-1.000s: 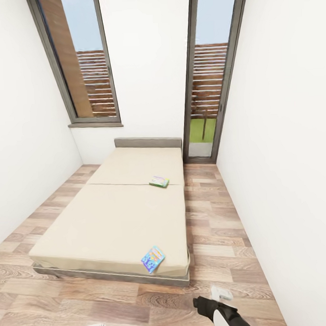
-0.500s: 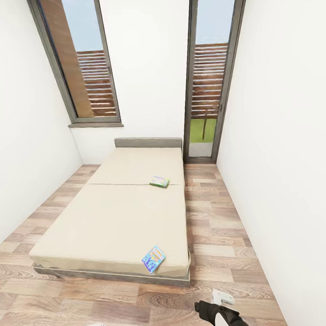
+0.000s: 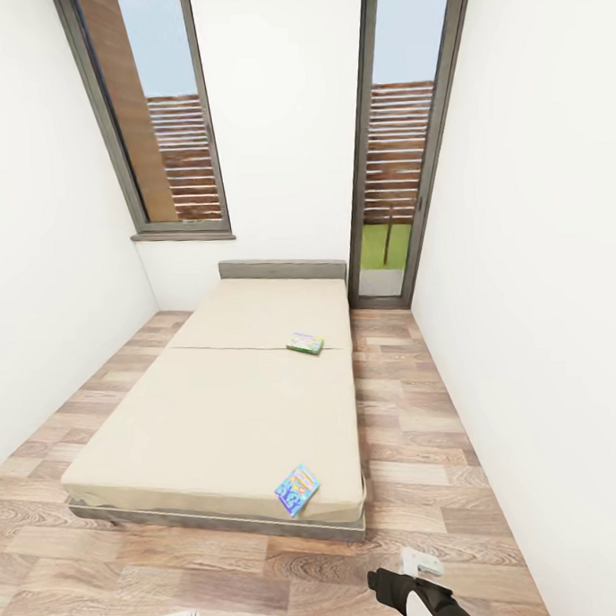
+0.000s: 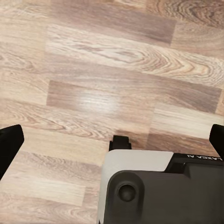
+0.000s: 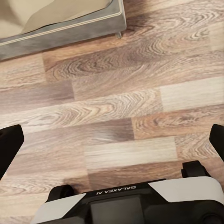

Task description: Put all the toys in the child's room - the three board games (two on the bed and one on the table), the two jigsaw puzzles on the table, and the tennis ball on the table - inside the toy box on the table in the child's room.

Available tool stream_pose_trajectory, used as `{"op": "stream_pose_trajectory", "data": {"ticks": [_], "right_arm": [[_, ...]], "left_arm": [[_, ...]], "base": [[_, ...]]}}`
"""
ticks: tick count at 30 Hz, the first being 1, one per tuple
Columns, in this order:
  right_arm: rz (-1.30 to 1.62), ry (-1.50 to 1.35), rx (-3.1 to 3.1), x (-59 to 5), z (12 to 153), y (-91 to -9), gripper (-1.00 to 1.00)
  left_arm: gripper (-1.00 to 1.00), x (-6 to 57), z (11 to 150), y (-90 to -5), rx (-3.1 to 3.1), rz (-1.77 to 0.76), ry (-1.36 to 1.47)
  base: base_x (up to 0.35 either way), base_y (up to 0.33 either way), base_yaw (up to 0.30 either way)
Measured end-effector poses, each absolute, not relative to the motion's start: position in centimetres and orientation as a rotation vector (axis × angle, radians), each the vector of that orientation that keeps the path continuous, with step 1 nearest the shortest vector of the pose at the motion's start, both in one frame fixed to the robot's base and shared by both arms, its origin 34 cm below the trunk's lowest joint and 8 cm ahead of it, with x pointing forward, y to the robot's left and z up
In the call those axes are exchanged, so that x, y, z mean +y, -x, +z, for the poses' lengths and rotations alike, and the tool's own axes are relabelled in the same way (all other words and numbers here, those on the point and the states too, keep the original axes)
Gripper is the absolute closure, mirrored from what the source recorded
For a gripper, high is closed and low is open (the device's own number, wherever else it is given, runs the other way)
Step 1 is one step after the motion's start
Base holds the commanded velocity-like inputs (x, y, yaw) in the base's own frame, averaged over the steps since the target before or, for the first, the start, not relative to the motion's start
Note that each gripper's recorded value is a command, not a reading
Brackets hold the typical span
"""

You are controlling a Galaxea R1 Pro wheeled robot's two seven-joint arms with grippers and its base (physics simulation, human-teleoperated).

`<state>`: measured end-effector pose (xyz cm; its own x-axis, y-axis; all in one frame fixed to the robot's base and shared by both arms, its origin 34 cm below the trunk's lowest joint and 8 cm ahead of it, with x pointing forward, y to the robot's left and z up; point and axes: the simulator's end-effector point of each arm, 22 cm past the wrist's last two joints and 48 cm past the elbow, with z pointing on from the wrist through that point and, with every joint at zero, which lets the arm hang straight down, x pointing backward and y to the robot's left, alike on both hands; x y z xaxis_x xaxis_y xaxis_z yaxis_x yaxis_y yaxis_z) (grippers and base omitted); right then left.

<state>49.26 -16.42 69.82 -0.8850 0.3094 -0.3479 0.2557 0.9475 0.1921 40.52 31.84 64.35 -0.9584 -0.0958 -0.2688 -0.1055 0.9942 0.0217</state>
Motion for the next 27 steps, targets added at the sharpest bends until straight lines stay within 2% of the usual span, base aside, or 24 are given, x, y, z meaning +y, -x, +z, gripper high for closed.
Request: {"op": "stream_pose_trajectory", "data": {"ticks": [19,27], "right_arm": [[0.214,-0.437,2.722,-16.3,69.8,-49.19,-1.0],[0.215,-0.437,2.722,-16.29,69.79,-49.18,-1.0]], "left_arm": [[-1.0,32.0,64.37,-40.53,2.866,0.053,0.149],[-1.0,32.1,64.37,-40.52,2.866,0.055,0.149]], "base": [[0.0,0.067,0.0],[0.0,0.139,0.0]]}}
